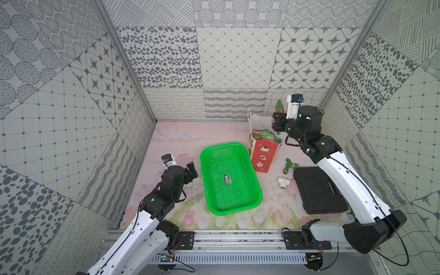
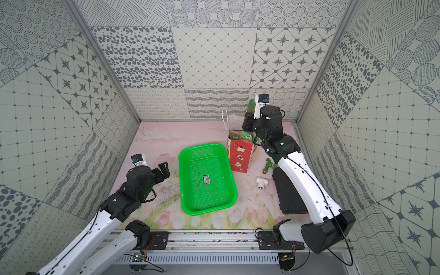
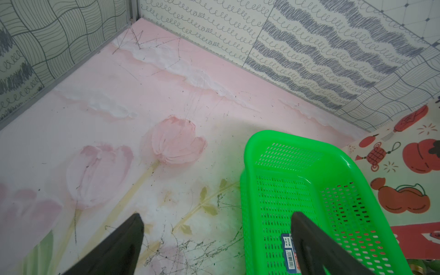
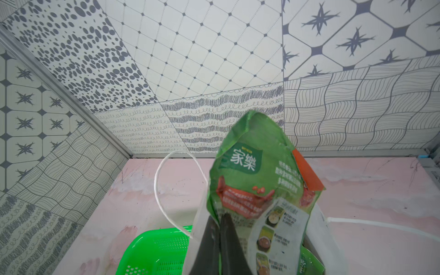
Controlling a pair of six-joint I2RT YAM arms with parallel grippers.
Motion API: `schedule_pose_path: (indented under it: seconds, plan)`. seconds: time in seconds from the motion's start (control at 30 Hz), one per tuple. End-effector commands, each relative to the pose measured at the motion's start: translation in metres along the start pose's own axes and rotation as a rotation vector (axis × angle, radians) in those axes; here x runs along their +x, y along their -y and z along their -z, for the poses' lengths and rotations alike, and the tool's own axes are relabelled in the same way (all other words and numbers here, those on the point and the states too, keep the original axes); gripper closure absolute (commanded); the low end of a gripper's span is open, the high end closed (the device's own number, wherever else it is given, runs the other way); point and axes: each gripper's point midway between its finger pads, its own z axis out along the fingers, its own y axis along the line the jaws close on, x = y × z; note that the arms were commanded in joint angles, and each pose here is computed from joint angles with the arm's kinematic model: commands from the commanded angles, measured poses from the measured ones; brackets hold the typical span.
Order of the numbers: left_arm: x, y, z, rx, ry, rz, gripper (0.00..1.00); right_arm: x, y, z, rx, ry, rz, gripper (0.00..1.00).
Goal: Place the condiment packets inside the bag
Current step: Place the condiment packet in the paper bag.
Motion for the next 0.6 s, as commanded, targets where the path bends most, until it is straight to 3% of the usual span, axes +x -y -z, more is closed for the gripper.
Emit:
schedule_pose_path:
  seconds: [0.0,0.33,0.57]
  plan:
    - [-0.015,-0.021,-0.005,-0.09,0.058,-0.001,0.0,0.004,-0.003,-0.014,-0.056,0.004,-0.062,1.0]
    - [-0.01,-0.043,-0.03,-0.135,0.01,0.043,0.01,0.056,0.014,-0.024,-0.027,-0.106,-0.097,1.0]
    - [-0.002,-0.049,-0.037,-0.13,-0.012,0.054,0.01,0.078,0.0,-0.019,-0.119,-0.18,-0.145,1.0]
